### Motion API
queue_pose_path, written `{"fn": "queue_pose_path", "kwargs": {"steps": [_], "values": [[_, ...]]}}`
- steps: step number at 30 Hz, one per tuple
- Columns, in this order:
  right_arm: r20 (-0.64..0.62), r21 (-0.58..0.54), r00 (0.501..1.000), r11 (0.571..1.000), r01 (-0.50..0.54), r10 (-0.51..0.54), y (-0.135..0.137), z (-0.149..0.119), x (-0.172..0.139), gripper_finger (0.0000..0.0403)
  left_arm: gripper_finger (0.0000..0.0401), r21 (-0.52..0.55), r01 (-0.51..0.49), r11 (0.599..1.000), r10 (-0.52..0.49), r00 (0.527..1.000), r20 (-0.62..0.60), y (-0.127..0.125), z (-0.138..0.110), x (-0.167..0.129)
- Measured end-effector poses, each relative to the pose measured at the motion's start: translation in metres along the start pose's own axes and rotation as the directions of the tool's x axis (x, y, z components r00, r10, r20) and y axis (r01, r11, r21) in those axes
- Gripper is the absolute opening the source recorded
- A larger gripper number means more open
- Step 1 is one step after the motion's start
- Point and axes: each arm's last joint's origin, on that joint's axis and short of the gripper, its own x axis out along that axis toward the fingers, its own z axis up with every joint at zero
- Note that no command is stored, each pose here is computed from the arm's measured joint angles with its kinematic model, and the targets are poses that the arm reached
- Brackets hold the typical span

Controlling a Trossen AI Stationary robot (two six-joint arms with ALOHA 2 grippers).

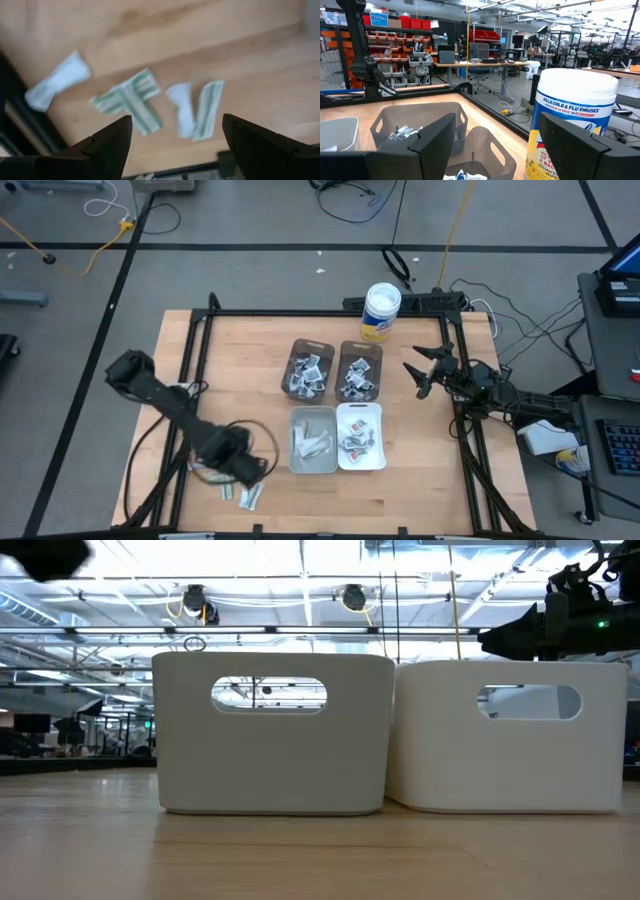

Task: Pick & Place First Aid Supplies
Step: Put the green pad into the gray bin

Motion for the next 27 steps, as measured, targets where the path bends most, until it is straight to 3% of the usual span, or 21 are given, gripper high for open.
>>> {"fn": "queue_pose_path", "kwargs": {"steps": [10,16,27], "values": [[0.0,0.0,1.0,1.0,0.0,0.0,0.0,0.0,0.0,0.0279,0.032,-0.123,0.002,0.992,-0.007,0.999,-0.037,0.037,-0.054,0.015],[0.0,0.0,1.0,1.0,0.0,0.0,0.0,0.0,0.0,0.0279,0.0305,-0.153,-0.002,0.988,-0.004,0.999,-0.036,0.038,-0.053,0.022],[0.0,0.0,1.0,1.0,0.0,0.0,0.0,0.0,0.0,0.0279,0.0279,-0.156,0.052,0.986,-0.064,0.995,-0.078,0.029,-0.049,0.076]]}}
